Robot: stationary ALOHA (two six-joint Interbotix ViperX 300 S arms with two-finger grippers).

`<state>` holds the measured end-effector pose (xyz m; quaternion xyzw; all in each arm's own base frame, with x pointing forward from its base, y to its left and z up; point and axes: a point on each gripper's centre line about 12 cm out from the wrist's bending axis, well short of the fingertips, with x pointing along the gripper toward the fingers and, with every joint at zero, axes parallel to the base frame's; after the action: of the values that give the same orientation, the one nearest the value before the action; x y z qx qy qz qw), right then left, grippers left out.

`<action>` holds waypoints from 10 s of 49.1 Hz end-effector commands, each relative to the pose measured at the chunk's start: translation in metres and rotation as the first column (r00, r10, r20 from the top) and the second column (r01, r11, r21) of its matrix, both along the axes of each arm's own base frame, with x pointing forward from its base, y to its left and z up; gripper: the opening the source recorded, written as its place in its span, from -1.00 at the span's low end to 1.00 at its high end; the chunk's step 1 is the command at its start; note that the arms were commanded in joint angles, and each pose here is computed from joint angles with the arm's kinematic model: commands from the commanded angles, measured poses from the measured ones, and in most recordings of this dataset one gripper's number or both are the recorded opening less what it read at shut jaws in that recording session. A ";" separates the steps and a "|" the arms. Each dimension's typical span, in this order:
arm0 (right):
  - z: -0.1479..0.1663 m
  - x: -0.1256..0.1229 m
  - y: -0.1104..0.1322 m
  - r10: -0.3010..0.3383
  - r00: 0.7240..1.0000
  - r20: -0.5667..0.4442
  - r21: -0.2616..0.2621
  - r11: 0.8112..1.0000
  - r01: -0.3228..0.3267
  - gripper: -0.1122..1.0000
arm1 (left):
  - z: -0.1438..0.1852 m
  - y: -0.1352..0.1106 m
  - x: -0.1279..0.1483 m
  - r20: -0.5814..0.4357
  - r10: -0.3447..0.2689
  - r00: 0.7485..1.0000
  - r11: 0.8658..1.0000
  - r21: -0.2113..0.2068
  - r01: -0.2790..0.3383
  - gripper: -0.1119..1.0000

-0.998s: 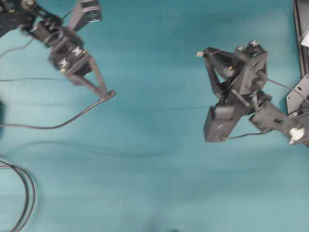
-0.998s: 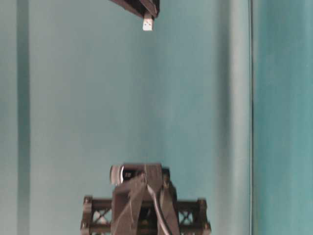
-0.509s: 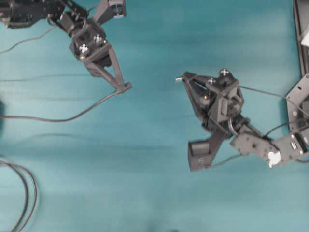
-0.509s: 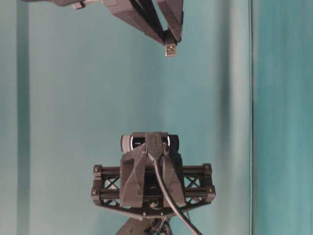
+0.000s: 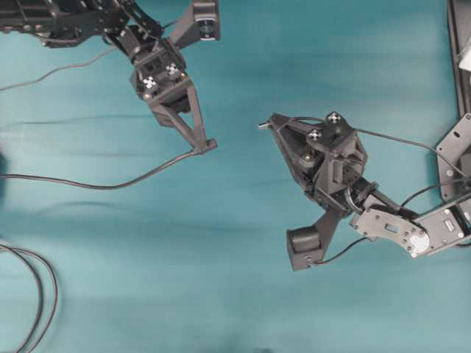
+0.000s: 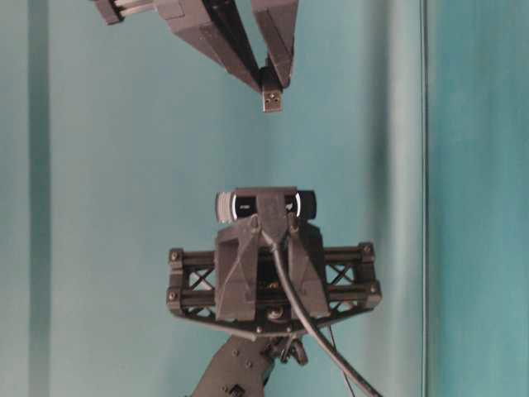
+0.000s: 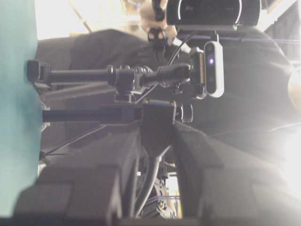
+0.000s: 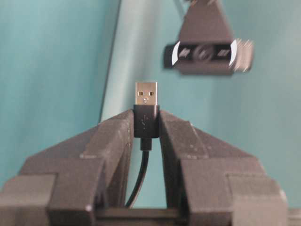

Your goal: Insert the USB using both arms.

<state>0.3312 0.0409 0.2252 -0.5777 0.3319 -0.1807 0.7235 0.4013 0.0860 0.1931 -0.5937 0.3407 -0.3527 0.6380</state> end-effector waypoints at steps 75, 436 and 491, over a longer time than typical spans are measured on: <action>0.003 0.022 0.015 0.119 0.993 0.019 -0.054 0.992 -0.118 -0.44 | 0.009 -0.001 0.027 0.058 0.001 0.998 1.000 0.022 -0.002 -0.35; 0.053 -0.104 -0.086 -0.498 0.752 0.432 0.894 0.343 -0.287 0.63 | 0.104 -0.058 -0.138 0.764 0.130 0.633 -0.047 0.642 -0.765 0.54; -0.012 -0.131 -0.074 -0.149 0.914 0.378 0.851 0.445 -0.279 0.64 | 0.039 -0.090 -0.210 0.835 0.042 0.549 0.030 0.548 -0.836 0.53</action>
<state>0.2004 -0.0346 0.2102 -0.0697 0.2053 -0.0678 0.9739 0.1905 -0.0031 0.2301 -0.0019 0.0227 0.0091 0.9997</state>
